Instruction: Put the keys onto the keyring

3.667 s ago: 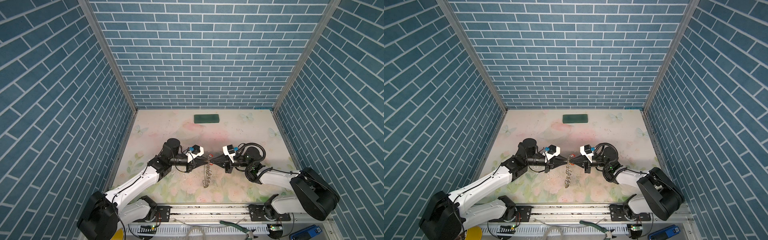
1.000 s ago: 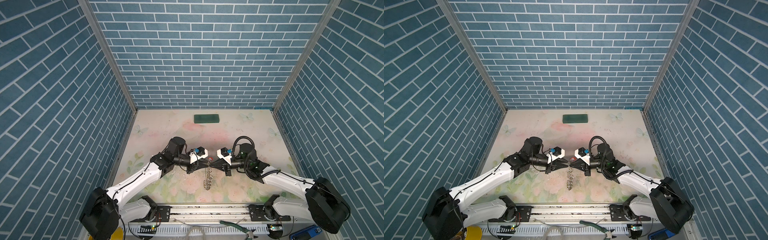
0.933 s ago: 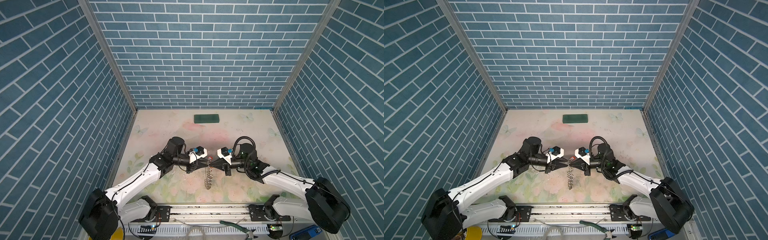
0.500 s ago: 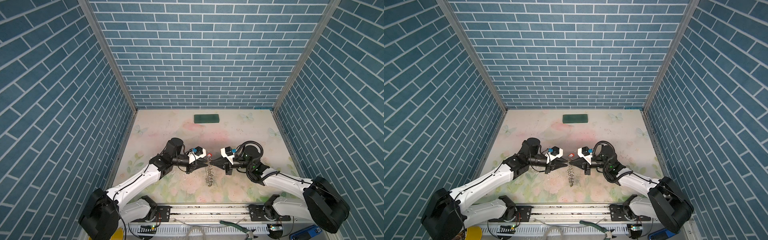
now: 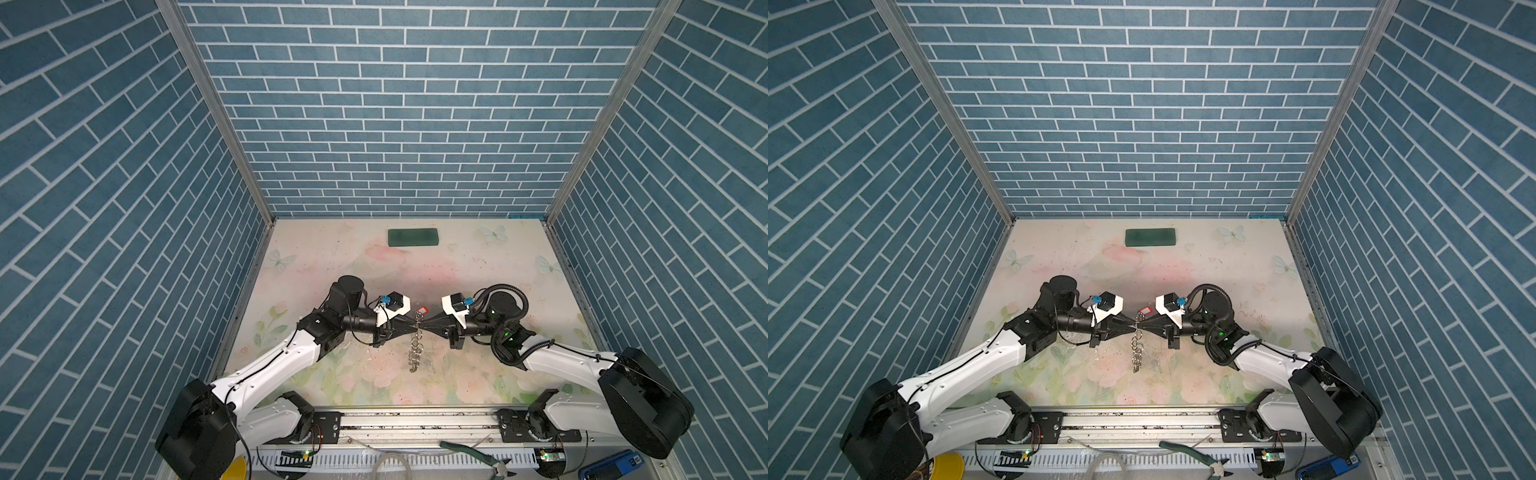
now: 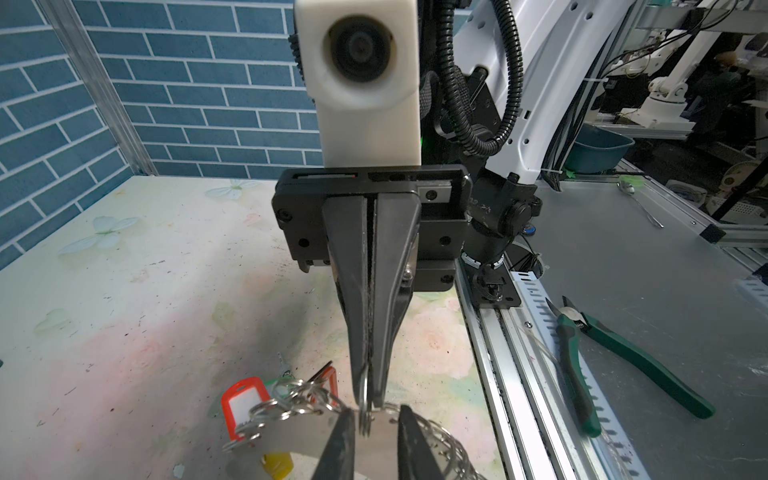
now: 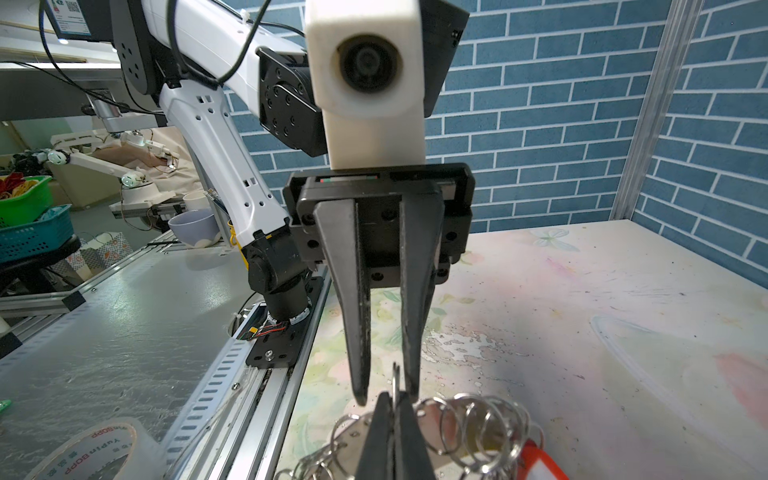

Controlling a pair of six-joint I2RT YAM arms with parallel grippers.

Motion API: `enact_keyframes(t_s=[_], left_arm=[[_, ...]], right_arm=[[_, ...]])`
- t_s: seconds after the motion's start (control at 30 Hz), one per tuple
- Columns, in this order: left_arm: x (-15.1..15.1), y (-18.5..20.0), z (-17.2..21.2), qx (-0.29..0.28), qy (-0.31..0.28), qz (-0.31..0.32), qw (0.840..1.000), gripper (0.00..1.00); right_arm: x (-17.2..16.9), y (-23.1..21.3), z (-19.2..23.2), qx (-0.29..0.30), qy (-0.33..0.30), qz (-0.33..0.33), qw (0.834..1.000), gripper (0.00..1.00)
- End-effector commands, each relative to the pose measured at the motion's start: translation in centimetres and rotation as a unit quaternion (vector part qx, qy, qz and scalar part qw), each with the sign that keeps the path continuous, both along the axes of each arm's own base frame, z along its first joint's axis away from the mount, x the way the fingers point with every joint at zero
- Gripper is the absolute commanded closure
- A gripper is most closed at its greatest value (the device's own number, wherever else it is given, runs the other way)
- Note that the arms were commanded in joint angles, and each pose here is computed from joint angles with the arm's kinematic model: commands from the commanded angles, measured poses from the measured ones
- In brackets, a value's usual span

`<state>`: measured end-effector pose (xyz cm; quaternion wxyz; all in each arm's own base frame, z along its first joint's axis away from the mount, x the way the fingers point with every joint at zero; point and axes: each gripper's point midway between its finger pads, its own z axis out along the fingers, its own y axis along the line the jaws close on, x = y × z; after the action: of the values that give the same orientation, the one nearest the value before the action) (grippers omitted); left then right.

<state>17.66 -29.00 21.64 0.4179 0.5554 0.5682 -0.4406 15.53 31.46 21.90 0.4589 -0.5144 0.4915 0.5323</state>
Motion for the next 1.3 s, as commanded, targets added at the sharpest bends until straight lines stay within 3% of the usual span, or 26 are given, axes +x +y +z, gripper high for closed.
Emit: enact_keyframes(t_s=[0.0,0.47,0.87,1.27], left_arm=[[-0.32,0.00,0.24,-0.009,0.005,-0.012,1.000,0.84],[-0.05,-0.10,0.00,-0.004,0.010,-0.009,1.000,0.96],[0.65,0.00,-0.60,0.010,0.009,0.011,1.000,0.86],[0.67,-0.05,-0.55,0.011,0.010,0.009,1.000,0.92]], right_arm=[[-0.54,-0.07,0.72,0.017,-0.008,0.015,1.000,1.00],[-0.72,0.07,0.50,0.017,-0.009,0.018,1.000,1.00],[-1.01,-0.02,0.14,0.005,-0.006,0.023,1.000,1.00],[-1.14,0.09,0.09,0.003,-0.003,0.031,0.999,1.00]])
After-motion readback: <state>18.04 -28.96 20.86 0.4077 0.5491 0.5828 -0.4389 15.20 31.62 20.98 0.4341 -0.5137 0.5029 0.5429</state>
